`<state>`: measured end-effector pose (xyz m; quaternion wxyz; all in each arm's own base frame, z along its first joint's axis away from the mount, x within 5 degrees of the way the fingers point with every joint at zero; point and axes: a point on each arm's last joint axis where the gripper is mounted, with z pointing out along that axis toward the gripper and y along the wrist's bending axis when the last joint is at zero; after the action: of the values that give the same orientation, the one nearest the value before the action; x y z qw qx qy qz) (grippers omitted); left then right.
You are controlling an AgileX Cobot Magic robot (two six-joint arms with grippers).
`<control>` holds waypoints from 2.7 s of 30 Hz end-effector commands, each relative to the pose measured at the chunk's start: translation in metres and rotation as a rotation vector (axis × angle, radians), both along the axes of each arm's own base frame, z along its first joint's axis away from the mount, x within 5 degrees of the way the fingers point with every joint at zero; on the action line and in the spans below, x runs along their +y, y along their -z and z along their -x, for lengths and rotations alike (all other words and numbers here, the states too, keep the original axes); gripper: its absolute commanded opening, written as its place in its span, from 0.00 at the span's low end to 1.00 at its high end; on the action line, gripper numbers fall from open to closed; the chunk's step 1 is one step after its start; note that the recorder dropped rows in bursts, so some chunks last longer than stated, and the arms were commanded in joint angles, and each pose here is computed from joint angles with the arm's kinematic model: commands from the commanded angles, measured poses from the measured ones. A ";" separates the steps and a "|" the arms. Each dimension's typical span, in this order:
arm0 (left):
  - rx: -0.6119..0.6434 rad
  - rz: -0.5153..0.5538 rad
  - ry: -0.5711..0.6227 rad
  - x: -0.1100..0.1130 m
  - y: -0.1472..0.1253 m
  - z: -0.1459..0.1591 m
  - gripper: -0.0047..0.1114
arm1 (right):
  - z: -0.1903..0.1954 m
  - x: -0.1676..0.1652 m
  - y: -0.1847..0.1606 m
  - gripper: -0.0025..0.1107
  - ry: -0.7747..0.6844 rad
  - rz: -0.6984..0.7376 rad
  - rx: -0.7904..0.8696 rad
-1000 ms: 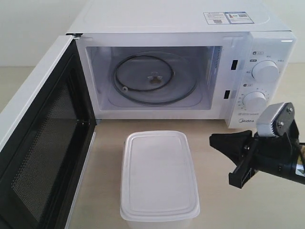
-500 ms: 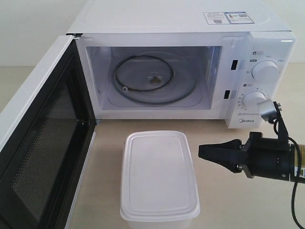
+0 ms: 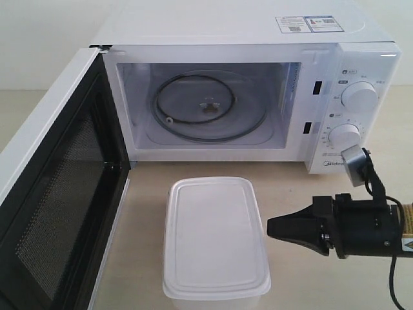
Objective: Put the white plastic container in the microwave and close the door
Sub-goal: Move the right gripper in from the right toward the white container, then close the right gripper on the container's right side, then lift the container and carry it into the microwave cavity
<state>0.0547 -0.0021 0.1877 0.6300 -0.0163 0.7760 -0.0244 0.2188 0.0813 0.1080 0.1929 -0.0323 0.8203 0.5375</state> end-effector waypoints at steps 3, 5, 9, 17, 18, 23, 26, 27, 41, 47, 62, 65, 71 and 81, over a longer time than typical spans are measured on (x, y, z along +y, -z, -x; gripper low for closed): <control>0.000 -0.002 -0.003 0.000 0.001 0.000 0.08 | 0.009 0.004 -0.003 0.02 -0.133 -0.028 -0.031; 0.000 -0.002 -0.003 0.000 0.001 0.000 0.08 | 0.011 0.004 -0.002 0.02 -0.148 -0.028 -0.017; 0.000 -0.002 -0.003 0.000 0.001 0.000 0.08 | 0.010 0.003 0.000 0.11 -0.115 -0.018 0.031; 0.000 -0.002 -0.003 0.000 0.001 0.000 0.08 | -0.005 -0.004 0.010 0.45 0.019 0.106 0.169; 0.000 -0.002 -0.003 0.000 0.001 0.000 0.08 | -0.010 -0.004 0.007 0.45 0.005 0.094 0.179; 0.000 -0.002 -0.003 0.000 0.001 0.000 0.08 | -0.018 -0.002 0.000 0.45 -0.044 0.070 0.218; 0.000 -0.002 -0.003 0.000 0.001 0.000 0.08 | -0.013 0.015 0.000 0.45 -0.097 0.078 0.216; 0.000 -0.002 -0.003 0.000 0.001 0.000 0.08 | -0.014 0.019 0.001 0.45 -0.103 0.093 0.205; 0.000 -0.002 -0.003 0.000 0.001 0.000 0.08 | -0.022 0.030 0.002 0.43 -0.062 0.140 0.181; 0.000 -0.002 -0.003 0.000 0.001 0.000 0.08 | -0.022 0.030 0.002 0.21 -0.058 0.148 0.181; 0.000 -0.002 -0.003 0.000 0.001 0.000 0.08 | -0.023 0.031 0.000 0.02 -0.056 0.122 0.167; 0.000 -0.002 -0.003 0.000 0.001 0.000 0.08 | -0.026 0.033 -0.005 0.02 -0.034 0.064 0.120; 0.000 -0.002 -0.003 0.000 0.001 0.000 0.08 | -0.030 0.037 -0.018 0.02 -0.019 -0.069 0.060; 0.000 -0.002 -0.003 0.000 0.001 0.000 0.08 | -0.039 0.033 -0.022 0.02 0.091 -0.063 0.039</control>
<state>0.0547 -0.0021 0.1877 0.6300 -0.0163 0.7760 -0.0244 0.2556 0.1152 0.1265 0.1871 0.0204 0.8100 0.5555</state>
